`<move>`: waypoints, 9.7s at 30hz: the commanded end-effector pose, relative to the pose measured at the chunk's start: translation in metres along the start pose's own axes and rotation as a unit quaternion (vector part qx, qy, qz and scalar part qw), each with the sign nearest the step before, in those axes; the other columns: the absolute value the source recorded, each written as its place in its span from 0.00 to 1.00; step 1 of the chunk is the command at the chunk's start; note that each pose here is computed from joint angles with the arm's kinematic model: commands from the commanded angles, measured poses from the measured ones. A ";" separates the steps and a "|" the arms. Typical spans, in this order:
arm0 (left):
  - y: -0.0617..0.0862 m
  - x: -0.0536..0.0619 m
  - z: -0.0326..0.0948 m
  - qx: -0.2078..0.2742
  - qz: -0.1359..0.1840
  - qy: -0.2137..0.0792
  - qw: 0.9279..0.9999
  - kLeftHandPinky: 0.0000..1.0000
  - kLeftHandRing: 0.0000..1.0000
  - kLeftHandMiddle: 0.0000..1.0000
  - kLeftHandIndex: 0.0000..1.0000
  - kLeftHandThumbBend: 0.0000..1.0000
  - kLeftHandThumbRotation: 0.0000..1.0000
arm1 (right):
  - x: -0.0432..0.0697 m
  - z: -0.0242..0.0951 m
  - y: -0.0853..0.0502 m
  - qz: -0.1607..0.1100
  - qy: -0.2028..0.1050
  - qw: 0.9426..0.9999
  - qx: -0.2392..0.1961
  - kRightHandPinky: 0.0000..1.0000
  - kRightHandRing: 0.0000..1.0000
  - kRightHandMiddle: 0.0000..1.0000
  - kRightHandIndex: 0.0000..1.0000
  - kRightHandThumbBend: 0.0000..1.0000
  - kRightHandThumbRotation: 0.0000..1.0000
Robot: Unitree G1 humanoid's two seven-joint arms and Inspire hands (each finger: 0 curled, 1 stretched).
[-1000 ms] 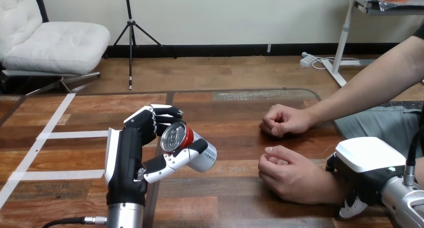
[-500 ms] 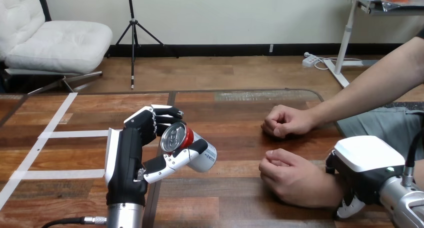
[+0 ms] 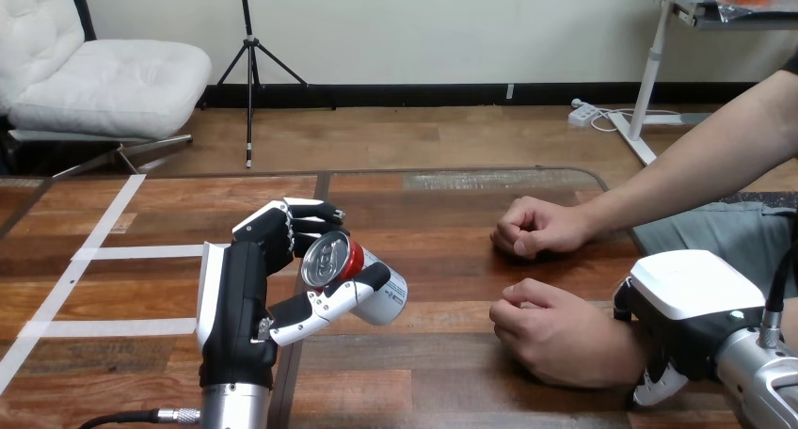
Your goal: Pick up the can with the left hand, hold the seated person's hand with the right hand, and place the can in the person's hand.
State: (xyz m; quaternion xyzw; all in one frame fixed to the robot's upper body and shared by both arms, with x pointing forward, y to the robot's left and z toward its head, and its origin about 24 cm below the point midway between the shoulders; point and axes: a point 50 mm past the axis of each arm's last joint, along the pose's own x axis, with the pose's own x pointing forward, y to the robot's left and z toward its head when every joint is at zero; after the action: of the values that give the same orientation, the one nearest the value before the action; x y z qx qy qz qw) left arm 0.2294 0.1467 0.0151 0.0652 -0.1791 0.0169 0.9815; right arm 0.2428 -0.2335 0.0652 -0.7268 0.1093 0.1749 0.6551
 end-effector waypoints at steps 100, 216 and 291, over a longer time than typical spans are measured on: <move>-0.011 0.029 0.025 -0.019 -0.022 -0.075 0.997 0.41 0.43 0.47 0.52 0.72 0.00 | -0.051 0.079 -0.115 -0.207 -0.164 0.962 -0.072 0.31 0.35 0.42 0.48 0.97 0.00; -0.059 0.007 0.092 -0.100 -0.222 -0.176 0.954 0.51 0.61 0.66 0.69 0.82 0.13 | -0.040 0.079 -0.102 -0.173 -0.165 0.969 -0.066 0.44 0.49 0.54 0.56 0.95 0.00; -0.048 0.010 0.082 0.031 -0.318 -0.175 0.931 1.00 1.00 1.00 1.00 1.00 0.62 | -0.053 0.067 -0.095 -0.233 -0.121 0.963 -0.058 0.77 0.88 0.89 0.85 1.00 0.08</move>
State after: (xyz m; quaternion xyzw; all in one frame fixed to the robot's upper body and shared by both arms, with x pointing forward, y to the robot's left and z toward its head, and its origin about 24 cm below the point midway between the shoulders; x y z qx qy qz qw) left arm 0.2119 0.1110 0.0679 0.1506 -0.2492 -0.2614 0.9203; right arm 0.2260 -0.1552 0.1513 -0.7626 -0.1194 0.1719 0.6121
